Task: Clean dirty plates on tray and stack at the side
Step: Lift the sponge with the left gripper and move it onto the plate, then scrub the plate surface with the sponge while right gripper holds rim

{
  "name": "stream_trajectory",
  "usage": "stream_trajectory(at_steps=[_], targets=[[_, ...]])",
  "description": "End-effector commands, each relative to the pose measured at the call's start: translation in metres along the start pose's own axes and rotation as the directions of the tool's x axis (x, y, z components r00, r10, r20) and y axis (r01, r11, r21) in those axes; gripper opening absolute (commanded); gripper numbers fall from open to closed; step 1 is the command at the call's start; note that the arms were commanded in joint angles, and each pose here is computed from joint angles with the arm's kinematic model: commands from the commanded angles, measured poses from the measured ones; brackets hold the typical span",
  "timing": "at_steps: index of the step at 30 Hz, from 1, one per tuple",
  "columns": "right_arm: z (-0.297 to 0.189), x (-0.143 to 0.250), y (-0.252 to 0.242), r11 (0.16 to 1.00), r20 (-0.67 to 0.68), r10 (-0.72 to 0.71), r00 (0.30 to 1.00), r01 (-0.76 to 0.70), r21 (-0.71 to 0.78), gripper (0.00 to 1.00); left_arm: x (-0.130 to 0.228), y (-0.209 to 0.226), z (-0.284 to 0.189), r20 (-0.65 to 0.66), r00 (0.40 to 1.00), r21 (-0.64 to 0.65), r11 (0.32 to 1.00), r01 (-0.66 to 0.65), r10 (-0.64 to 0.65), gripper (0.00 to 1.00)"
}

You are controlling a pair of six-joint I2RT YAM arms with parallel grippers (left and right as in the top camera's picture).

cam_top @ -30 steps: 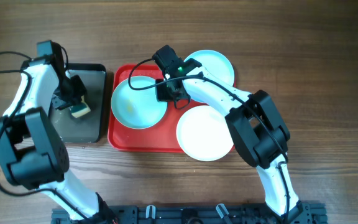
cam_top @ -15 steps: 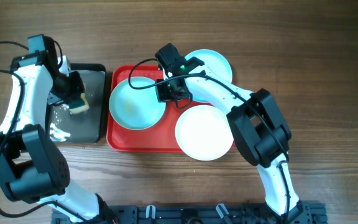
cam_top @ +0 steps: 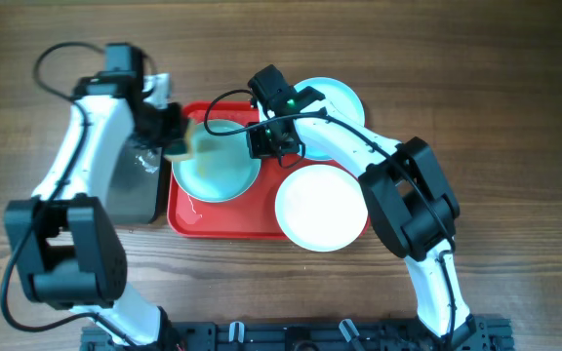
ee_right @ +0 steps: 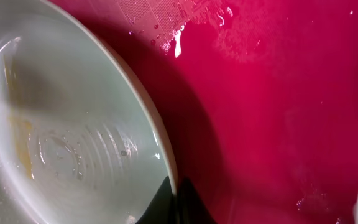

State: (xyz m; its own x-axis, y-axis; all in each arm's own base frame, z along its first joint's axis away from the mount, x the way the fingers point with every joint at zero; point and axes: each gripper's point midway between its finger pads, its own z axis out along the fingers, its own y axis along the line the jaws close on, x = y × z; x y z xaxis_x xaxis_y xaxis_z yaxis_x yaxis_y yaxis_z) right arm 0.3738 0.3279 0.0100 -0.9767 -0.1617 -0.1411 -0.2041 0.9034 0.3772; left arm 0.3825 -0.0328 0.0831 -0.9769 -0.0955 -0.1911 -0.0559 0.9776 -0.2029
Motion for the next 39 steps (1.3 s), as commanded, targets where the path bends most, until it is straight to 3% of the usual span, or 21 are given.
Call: stream_trajectory(at_steps=[1,5,10,16,21,25,29,31,33,36,39], targets=[[0.009,0.006,-0.003,1.000,-0.035,0.009,0.999,-0.009,-0.012,0.04,0.014,-0.007,0.026,-0.046,0.999,-0.072,0.997,-0.008,0.005,0.04],[0.009,0.006,-0.003,1.000,-0.035,0.009,0.999,-0.009,-0.012,0.04,0.019,-0.010,0.043,-0.064,0.998,-0.126,0.992,-0.015,0.007,0.04],[0.009,0.006,-0.003,1.000,-0.035,0.009,0.999,-0.009,-0.011,0.04,0.031,0.006,0.053,-0.070,0.996,-0.284,0.958,0.026,-0.048,0.04],[0.009,0.005,-0.003,1.000,-0.032,0.008,0.999,-0.009,-0.013,0.04,0.039,0.002,0.065,-0.053,0.995,-0.288,0.956,0.062,-0.080,0.04],[0.009,0.006,-0.003,1.000,-0.032,0.008,0.999,-0.008,-0.013,0.04,0.047,-0.032,0.081,-0.075,0.996,-0.132,0.990,0.044,-0.054,0.04],[0.009,0.006,-0.003,1.000,-0.032,0.008,0.999,-0.008,-0.013,0.04,0.050,-0.089,0.083,-0.102,0.994,0.173,0.985,-0.022,0.040,0.04],[0.009,0.006,-0.003,1.000,-0.035,0.008,0.999,-0.009,-0.011,0.04,0.042,-0.090,0.082,-0.073,0.997,0.186,0.982,-0.023,0.037,0.04],[0.009,0.006,-0.003,1.000,-0.036,0.009,0.999,-0.009,-0.011,0.04,0.037,-0.077,0.084,-0.051,0.998,0.126,0.992,-0.013,0.020,0.04],[0.009,0.006,-0.003,1.000,-0.036,0.009,0.999,-0.009,-0.012,0.04,0.025,-0.036,0.084,0.017,0.997,-0.093,0.993,0.076,-0.074,0.04],[0.009,0.006,-0.003,1.000,-0.034,0.009,0.999,-0.009,-0.012,0.04,0.015,0.011,0.072,0.137,0.980,-0.349,0.919,0.182,-0.142,0.04],[0.009,0.006,-0.003,1.000,-0.032,0.008,0.999,-0.009,-0.012,0.04,0.012,0.039,0.058,0.209,0.967,-0.492,0.839,0.231,-0.144,0.04]])
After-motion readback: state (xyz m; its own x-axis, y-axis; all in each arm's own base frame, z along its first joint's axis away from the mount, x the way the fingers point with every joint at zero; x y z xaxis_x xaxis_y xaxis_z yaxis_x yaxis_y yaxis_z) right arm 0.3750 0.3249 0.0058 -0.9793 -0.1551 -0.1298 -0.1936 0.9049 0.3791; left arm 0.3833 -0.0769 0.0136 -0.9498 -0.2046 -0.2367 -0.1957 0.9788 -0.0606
